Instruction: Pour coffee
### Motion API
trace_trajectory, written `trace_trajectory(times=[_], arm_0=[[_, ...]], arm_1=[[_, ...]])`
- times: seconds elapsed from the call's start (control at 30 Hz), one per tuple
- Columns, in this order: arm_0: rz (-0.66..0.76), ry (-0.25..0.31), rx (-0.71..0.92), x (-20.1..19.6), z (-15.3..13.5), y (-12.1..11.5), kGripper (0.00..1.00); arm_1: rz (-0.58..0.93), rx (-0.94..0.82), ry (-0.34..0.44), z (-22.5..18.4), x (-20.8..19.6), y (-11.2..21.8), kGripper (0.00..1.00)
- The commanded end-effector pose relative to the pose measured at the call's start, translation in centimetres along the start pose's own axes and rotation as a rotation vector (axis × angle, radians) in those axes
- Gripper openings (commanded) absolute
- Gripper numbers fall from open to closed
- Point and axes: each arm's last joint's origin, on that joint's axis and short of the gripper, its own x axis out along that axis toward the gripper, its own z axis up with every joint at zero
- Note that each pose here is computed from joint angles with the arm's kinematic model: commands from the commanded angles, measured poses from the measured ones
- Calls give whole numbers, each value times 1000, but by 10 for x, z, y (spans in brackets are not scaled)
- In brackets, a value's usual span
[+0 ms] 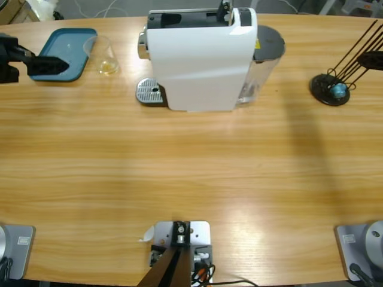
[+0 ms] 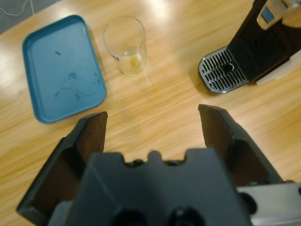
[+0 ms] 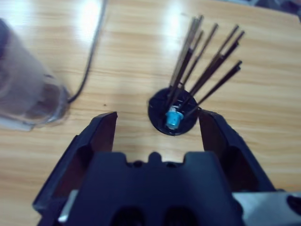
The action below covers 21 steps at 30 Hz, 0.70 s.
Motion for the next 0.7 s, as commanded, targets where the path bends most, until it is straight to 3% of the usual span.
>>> trace_trajectory(times=[0.03,0.27,0.7], arm_0=[[-19,50,4,20,-23,-3,835],[-17,48,4,28,-21,-4,835],[-8,39,-7,26,-24,0,835]], arm_1=[[-80,51,129,-23,36,-2,632],[-121,152,208,-32,68,-4,632],[-150,192,255,-35,105,-7,627]])
